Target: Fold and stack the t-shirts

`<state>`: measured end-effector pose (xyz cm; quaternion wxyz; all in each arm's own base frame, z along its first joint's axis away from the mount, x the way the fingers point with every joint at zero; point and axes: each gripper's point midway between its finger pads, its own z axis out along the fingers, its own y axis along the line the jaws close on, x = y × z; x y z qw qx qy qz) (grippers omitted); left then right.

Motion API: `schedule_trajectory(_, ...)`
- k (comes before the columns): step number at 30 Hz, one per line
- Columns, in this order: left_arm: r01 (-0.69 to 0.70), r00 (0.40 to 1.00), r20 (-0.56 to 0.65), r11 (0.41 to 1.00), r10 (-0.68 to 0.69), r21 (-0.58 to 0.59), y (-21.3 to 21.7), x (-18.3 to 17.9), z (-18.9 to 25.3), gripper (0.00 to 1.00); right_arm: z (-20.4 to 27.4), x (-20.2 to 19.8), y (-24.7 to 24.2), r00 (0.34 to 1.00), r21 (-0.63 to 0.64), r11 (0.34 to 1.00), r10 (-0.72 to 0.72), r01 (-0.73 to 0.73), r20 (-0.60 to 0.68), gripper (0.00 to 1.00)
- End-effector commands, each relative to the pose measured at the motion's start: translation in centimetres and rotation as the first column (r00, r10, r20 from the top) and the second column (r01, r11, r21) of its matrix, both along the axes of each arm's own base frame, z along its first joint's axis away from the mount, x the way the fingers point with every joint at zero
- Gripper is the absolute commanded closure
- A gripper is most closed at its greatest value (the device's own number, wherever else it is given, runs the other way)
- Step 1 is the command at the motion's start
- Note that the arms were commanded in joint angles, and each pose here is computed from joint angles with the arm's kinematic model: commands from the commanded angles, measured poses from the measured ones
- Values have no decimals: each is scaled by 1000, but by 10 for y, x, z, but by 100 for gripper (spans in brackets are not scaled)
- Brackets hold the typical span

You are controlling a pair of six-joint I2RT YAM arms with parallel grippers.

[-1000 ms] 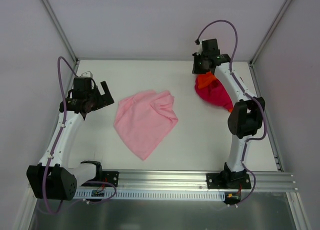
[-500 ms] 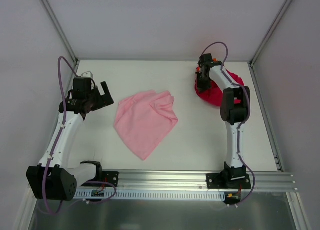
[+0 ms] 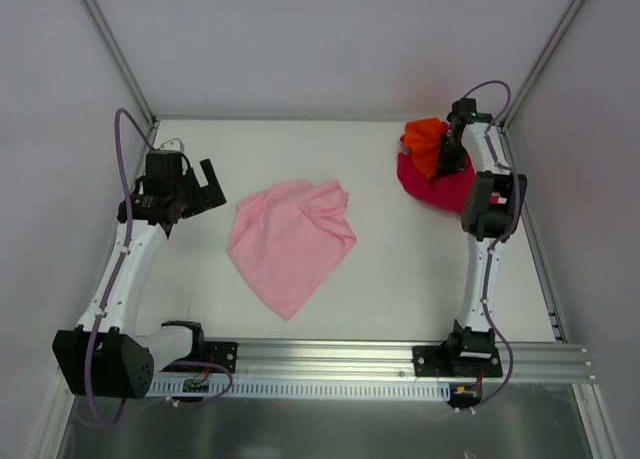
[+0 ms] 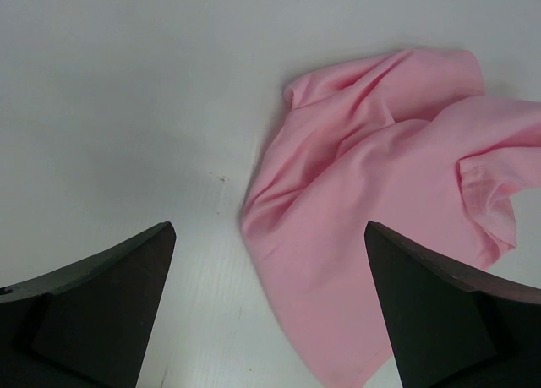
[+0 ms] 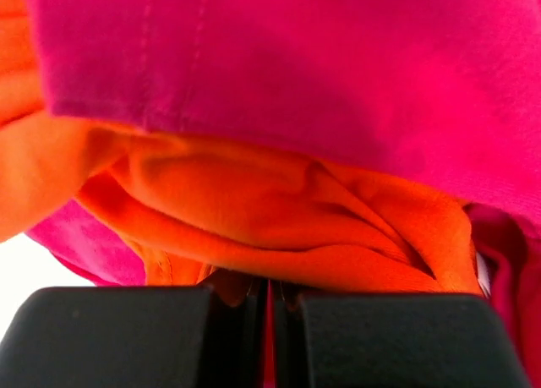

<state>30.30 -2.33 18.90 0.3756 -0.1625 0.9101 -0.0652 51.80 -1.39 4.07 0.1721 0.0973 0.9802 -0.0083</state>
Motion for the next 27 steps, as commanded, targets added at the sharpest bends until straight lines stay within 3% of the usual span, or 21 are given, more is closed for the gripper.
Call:
schedule_trajectory(1,-11,998,66,1000,11,6,1,15,23,1,5,1,-28,999,-43,998,-41,41,-12,99)
schedule_trajectory(10,-2,999,39,1000,3,-24,-5,27,18,1,24,8,-135,974,-84,972,-212,218,76,98)
schedule_trajectory(12,6,999,41,999,-4,-31,-7,29,17,1,34,13,-134,971,-41,976,-210,216,112,96)
schedule_trajectory(14,9,999,37,999,-8,-32,-8,31,15,1,52,23,-114,973,40,987,-163,159,164,80)
schedule_trajectory(16,13,999,38,999,-12,-34,-8,33,13,1,82,31,-88,969,39,996,-85,78,232,57)
schedule_trajectory(18,22,999,34,999,-21,-29,-9,33,11,1,112,40,-49,953,51,998,5,-22,303,42)
schedule_trajectory(19,25,999,38,999,-24,-26,-8,34,11,1,129,42,-35,940,50,997,40,-61,338,26)
schedule_trajectory(22,48,998,45,999,-48,-6,-8,36,11,1,204,34,22,863,-43,979,194,-197,467,1)
schedule_trajectory(24,86,995,41,996,-86,-10,-12,35,8,1,262,13,59,784,-147,952,304,-268,542,0)
schedule_trajectory(27,91,996,28,996,-90,-17,-14,31,3,1,316,-29,104,697,-143,931,347,-335,628,0)
